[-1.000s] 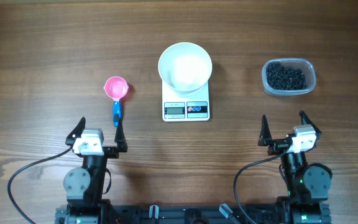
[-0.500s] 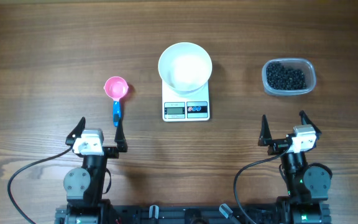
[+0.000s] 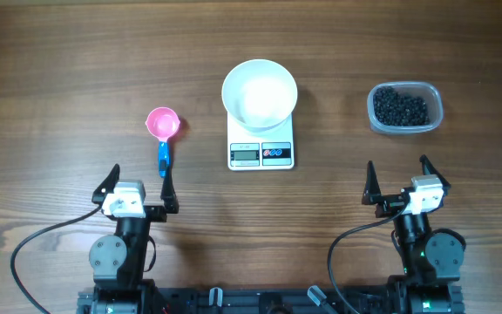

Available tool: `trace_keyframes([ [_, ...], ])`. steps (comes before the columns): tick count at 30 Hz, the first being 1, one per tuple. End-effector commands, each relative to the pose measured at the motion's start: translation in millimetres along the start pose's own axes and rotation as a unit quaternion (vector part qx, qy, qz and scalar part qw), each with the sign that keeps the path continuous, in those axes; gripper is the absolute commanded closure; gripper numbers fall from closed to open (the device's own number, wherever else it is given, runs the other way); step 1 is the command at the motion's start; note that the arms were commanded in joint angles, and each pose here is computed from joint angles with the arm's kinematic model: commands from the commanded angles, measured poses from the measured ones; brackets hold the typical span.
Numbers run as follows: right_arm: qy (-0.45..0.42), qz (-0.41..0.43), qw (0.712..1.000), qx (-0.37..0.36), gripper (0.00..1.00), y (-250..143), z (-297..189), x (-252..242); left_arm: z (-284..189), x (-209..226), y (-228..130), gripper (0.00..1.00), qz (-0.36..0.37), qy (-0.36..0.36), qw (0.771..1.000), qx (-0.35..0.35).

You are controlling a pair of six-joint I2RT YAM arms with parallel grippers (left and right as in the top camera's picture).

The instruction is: Scoop item into bowl and weigh 150g on scale

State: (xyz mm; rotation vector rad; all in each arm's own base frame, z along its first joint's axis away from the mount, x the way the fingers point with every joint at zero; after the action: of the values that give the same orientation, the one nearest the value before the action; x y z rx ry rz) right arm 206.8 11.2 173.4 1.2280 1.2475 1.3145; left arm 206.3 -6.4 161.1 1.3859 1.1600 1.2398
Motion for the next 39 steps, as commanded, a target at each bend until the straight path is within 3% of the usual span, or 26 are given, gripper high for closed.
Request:
trace_keyframes([
  [1,-0.01,-0.003,1.0,-0.006,0.0,2.1,-0.6,-3.1,-0.1,-0.3,-1.2,0.0,0.002,0.001,1.0,-0.001],
  [6,-0.01,-0.003,1.0,-0.006,0.0,2.0,-0.6,-3.2,-0.1,-1.8,-0.9,0.0,0.002,-0.005,1.0,-0.002],
  [8,-0.01,-0.003,1.0,-0.006,0.0,2.0,-0.6,-3.1,-0.7,-11.9,2.4,0.0,-0.03,-0.044,0.999,-0.011],
  [9,-0.01,-0.003,1.0,-0.006,0.0,2.1,-0.6,-3.1,-3.6,-29.0,7.8,0.0,-0.092,-0.112,0.989,-0.018],
  [10,-0.01,-0.003,1.0,-0.006,0.0,2.0,-0.6,-3.1,-13.4,-56.4,13.6,0.0,-0.174,-0.224,0.959,-0.008],
  [12,-0.01,-0.003,1.0,-0.006,0.0,2.0,-0.6,-3.2,-21.4,-70.3,16.3,0.0,-0.208,-0.283,0.936,0.004],
  [14,-0.01,-0.003,1.0,-0.006,0.01,2.0,-0.6,-3.1,-22.4,-70.0,23.9,0.0,-0.202,-0.288,0.936,-0.016],
  [18,-0.01,-0.003,1.0,-0.006,0.0,2.0,-0.6,-3.1,-38.5,-62.4,84.5,0.0,-0.15,-0.298,0.928,-0.165],
  [21,-0.01,-0.003,1.0,-0.006,0.0,2.1,-0.6,-3.2,-48.9,-50.1,122.8,0.0,-0.156,-0.268,0.935,-0.173],
  [24,-0.01,-0.003,1.0,-0.006,0.0,2.0,-0.6,-3.2,-48.0,-29.5,146.3,0.0,-0.191,-0.191,0.962,-0.05],
  [27,-0.01,-0.003,1.0,-0.006,0.0,2.0,-0.6,-3.1,-38.4,-15.4,138.8,0.0,-0.219,-0.121,0.961,0.117],
  [30,-0.01,-0.003,1.0,-0.006,0.0,2.1,-0.6,-3.2,-20.1,-20.8,125.7,0.0,-0.239,-0.125,0.931,0.247],
  [34,-0.01,-0.003,1.0,-0.006,0.0,2.0,-0.6,-3.1,11.6,-25.9,93.1,0.0,-0.251,-0.121,0.899,0.337],
  [37,-0.01,-0.003,1.0,-0.006,0.0,2.0,-0.6,-3.1,33.3,3.3,58.4,0.0,-0.303,0.034,0.869,0.391],
  [39,-0.01,-0.003,1.0,-0.006,0.0,2.0,-0.6,-3.1,42.3,13.1,35.9,0.0,-0.345,0.096,0.832,0.424],
])
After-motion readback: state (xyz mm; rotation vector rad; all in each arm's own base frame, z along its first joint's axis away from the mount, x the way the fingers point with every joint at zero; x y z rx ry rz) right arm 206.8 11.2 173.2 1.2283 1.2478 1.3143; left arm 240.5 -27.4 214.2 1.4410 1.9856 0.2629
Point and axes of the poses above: each gripper's point midway between its finger pads, its own z axis out along the fingers, its own x axis along the line the jaws close on, y = z × x, the point moved 4 cm from there along -z, back along the fingers, and after that the axes turned 8 degrees about z, right-handed, at the moved point
